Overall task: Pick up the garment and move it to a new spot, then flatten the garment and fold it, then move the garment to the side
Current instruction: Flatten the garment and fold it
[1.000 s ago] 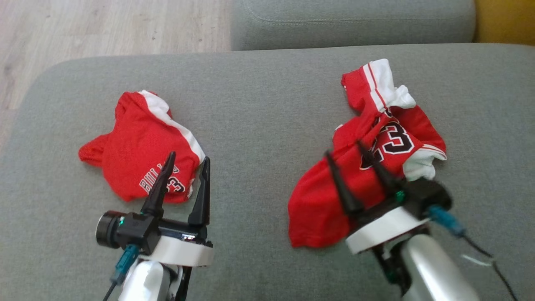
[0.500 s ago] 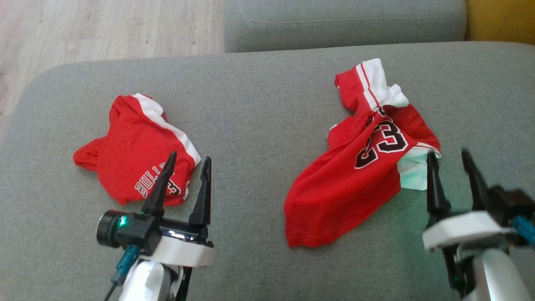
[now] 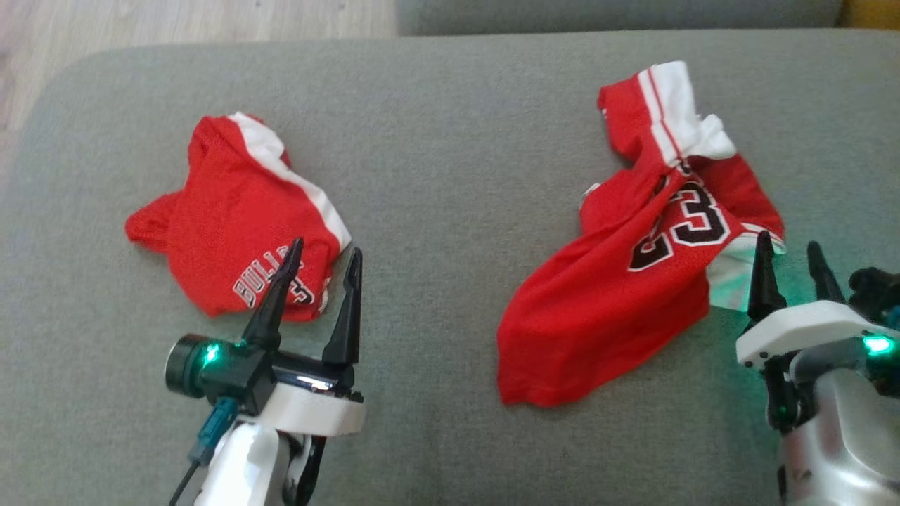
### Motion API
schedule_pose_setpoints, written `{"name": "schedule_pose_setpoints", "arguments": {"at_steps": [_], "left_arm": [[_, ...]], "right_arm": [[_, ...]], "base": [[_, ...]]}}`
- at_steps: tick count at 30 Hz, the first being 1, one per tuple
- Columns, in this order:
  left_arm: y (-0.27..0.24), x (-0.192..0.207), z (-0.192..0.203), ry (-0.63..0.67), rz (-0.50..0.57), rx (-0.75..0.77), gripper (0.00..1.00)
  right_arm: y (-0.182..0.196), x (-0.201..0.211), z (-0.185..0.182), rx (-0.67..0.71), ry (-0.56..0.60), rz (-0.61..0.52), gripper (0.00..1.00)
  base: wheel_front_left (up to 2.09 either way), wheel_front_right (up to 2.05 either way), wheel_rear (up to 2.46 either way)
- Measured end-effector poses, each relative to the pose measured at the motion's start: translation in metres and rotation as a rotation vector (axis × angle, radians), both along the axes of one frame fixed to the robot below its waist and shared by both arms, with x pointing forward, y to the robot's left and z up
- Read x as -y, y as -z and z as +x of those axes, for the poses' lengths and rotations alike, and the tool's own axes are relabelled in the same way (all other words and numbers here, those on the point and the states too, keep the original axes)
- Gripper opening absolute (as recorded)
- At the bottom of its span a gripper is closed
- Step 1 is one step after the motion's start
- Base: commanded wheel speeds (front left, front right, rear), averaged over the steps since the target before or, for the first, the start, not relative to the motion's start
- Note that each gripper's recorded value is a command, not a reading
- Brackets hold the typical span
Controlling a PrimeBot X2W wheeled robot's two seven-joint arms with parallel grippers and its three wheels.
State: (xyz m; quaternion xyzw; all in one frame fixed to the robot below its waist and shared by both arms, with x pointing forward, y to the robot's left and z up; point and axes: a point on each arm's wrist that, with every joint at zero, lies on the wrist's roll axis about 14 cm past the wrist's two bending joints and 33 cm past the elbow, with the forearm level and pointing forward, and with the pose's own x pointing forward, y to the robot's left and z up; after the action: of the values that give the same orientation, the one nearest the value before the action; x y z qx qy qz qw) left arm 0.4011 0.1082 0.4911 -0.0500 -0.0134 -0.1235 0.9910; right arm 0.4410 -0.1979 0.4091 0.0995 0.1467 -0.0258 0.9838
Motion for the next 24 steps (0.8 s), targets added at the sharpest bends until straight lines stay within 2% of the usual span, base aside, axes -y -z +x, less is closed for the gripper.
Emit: {"name": "schedule_pose_setpoints", "arguments": {"at_steps": [5, 9, 10, 11, 12, 15, 19, 24], "left_arm": [[0.006, -0.008, 0.004, -0.022, 0.006, -0.015, 1.00], [0.011, -0.012, 0.004, -0.033, 0.008, -0.032, 1.00], [0.012, -0.012, 0.004, -0.034, 0.008, -0.033, 1.00], [0.012, -0.012, 0.004, -0.034, 0.008, -0.033, 1.00], [0.012, -0.012, 0.004, -0.033, 0.008, -0.033, 1.00], [0.010, -0.010, 0.004, -0.029, 0.007, -0.026, 1.00], [0.003, -0.008, 0.004, -0.023, 0.006, -0.009, 1.00], [-0.006, -0.008, 0.002, -0.028, 0.003, 0.017, 1.00]], "right_arm": [[0.041, -0.013, 0.003, -0.143, 0.009, 0.076, 1.00], [0.046, -0.023, 0.017, -0.154, -0.011, 0.079, 1.00], [0.046, -0.025, 0.020, -0.155, -0.018, 0.075, 0.89], [0.046, -0.026, 0.022, -0.159, -0.023, 0.071, 0.13], [0.046, -0.027, 0.023, -0.157, -0.031, 0.057, 0.00], [0.044, -0.027, 0.023, -0.152, -0.051, 0.009, 0.00], [0.034, -0.008, 0.023, -0.123, -0.002, -0.032, 0.00], [-0.011, 0.032, 0.037, 0.007, 0.085, -0.142, 0.00]], "base": [[0.00, 0.00, 0.00], [0.00, 0.00, 0.00], [0.00, 0.00, 0.00], [0.00, 0.00, 0.00], [0.00, 0.00, 0.00], [0.00, 0.00, 0.00], [0.00, 0.00, 0.00], [0.00, 0.00, 0.00]]}}
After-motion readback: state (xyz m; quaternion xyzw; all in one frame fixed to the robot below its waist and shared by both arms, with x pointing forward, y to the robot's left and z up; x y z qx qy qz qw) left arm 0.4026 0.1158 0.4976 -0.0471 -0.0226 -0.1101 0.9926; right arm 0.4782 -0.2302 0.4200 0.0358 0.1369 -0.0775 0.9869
